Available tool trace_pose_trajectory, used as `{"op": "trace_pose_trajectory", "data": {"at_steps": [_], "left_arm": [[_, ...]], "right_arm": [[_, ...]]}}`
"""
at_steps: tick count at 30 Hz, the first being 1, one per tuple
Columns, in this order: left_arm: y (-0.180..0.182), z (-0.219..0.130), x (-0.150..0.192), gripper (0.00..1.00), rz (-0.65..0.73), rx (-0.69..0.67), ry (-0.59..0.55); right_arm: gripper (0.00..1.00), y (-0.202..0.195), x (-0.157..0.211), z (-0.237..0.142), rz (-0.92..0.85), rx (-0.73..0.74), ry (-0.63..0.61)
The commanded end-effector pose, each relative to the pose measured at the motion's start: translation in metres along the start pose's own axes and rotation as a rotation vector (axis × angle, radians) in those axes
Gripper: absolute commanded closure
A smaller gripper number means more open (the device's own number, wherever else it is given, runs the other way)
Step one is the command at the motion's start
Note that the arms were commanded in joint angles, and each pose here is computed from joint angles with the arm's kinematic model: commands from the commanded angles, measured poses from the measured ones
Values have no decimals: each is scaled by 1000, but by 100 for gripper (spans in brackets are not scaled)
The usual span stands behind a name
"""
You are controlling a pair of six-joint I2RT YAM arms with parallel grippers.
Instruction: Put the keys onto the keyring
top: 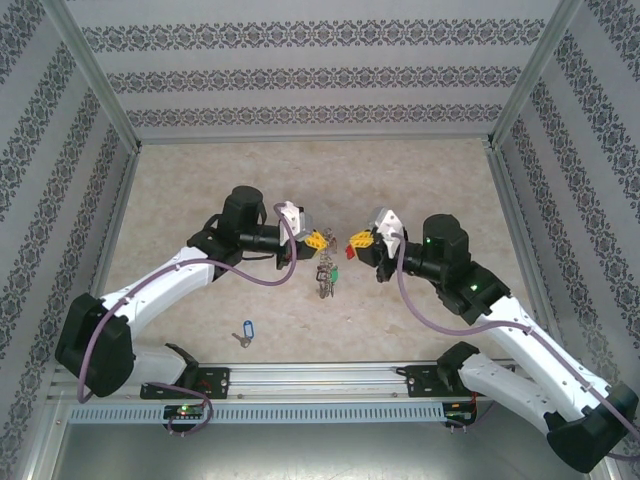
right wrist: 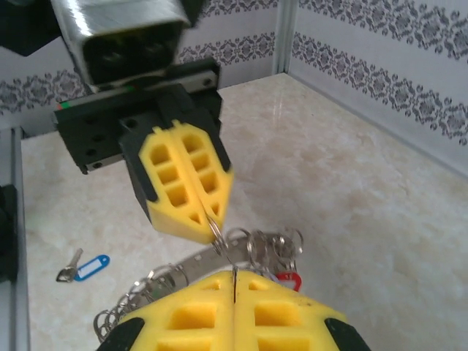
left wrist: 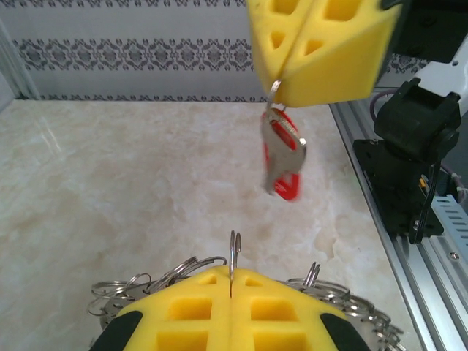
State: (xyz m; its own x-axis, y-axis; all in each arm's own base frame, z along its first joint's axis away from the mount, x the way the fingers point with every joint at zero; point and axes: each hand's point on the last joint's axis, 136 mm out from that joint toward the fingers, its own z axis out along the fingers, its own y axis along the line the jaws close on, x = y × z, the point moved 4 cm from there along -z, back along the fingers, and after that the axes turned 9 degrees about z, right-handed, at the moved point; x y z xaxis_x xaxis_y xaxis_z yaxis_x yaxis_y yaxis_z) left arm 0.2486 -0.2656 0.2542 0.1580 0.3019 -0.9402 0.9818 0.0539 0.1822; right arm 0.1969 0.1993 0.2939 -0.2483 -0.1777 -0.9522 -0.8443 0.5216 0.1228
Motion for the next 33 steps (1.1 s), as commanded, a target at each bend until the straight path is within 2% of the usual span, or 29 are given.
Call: {"op": "trace_pose_trajectory", "data": {"at_steps": [1, 6, 15, 25, 33], "left_arm": [[0, 4, -15, 100, 60, 18, -40], [1, 9, -10, 100, 50, 7, -31], [3, 11, -4, 100, 54, -32, -9], [4, 14, -3, 100, 52, -30, -7], [3, 14, -4, 100, 56, -26, -6]], "right_arm": [[100, -6, 0, 7, -110, 61, -3], [100, -6, 7, 20, -124, 52, 68], [100, -2, 13, 30, -83, -9, 106], [100, 0, 6, 41, -12, -43, 92], [100, -5, 2, 46, 1, -3, 55]]}}
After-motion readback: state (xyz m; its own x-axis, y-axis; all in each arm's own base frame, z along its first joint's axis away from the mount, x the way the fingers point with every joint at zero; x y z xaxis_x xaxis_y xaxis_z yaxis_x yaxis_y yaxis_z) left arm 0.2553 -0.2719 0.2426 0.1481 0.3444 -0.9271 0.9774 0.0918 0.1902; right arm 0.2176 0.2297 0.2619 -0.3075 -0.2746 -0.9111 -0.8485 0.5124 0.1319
